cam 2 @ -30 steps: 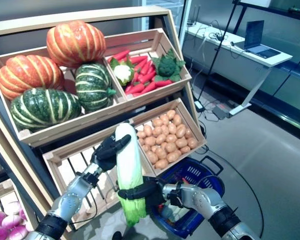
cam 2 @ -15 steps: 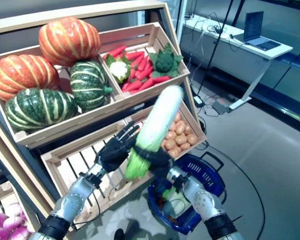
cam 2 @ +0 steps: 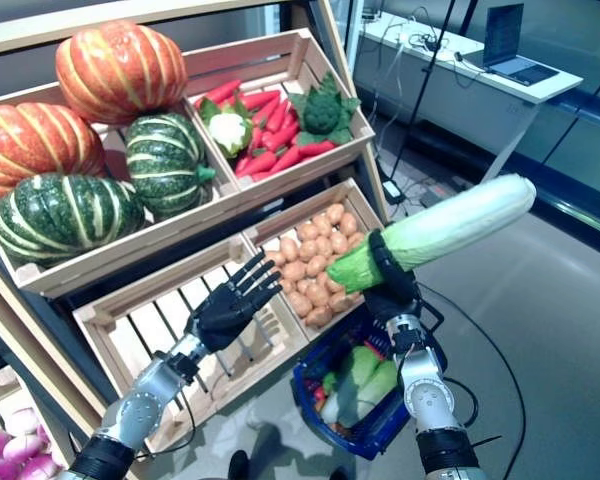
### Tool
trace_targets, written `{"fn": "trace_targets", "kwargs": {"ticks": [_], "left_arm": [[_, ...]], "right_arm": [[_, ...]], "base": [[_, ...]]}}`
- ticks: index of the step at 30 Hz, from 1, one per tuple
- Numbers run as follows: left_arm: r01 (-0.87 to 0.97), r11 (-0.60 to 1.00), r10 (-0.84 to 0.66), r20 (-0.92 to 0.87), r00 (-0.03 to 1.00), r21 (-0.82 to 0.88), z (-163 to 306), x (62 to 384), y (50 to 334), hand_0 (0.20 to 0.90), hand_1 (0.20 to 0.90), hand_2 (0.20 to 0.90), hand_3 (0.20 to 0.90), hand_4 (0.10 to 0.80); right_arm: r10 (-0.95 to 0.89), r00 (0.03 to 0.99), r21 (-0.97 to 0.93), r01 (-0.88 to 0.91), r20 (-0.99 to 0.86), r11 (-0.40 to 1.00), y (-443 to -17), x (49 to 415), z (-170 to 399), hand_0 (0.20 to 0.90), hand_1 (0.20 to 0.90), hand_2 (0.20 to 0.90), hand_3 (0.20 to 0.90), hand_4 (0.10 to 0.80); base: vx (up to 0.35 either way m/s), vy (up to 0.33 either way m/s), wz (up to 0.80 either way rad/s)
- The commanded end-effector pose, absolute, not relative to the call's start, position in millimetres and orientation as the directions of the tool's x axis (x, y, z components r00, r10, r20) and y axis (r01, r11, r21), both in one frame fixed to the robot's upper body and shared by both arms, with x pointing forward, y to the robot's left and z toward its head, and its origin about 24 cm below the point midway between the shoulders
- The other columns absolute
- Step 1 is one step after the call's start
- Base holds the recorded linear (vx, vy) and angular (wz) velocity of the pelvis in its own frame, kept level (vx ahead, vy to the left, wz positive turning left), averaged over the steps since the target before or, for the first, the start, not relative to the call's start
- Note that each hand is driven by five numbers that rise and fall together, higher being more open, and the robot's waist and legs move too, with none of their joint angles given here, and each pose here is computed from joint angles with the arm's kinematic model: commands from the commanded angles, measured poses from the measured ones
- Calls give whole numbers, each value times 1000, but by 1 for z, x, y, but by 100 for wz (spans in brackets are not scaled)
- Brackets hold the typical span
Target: Put vegetables into the basket
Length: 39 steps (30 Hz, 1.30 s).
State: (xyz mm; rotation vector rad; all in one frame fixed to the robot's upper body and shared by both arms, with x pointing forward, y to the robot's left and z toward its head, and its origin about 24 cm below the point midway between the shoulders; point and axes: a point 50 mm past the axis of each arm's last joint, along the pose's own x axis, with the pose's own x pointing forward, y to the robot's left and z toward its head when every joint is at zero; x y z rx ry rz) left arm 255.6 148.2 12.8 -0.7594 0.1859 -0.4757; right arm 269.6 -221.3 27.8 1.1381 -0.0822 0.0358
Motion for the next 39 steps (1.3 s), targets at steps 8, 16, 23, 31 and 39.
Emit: {"fn": "trace_targets", "kwargs": {"ticks": [8,16,23,31,39], "left_arm": [[479,605,-438,236,867,-636,66,280,154,900,900,900,900,800],[543,591,-423,344,838,-597,96,287,148,900,900,900,900,800],[629,579,-408,483,775,-519,132,296,144,900,900,900,900,800],[778,523,-433,677,595,-349,192,303,125,900,900,900,900,800],[824,479,-404,757,513,-303,210,300,127,900,900,900,900,800]], "right_arm": [[-529,845,794,371,-76,480,-302,261,30,300,300,300,300,400],[-616,752,692,575,-237,436,-310,268,18,300,300,300,300,400],[-559,789,707,546,-255,449,-304,297,27,300,300,300,300,400],[-386,918,709,334,-95,621,-285,351,87,300,300,300,300,400],[-344,939,651,277,-27,707,-279,372,124,300,300,300,300,400]], "base": [[-1,-14,-1],[-77,-51,0],[-189,-54,3],[-259,-57,12],[-83,35,15]]}}
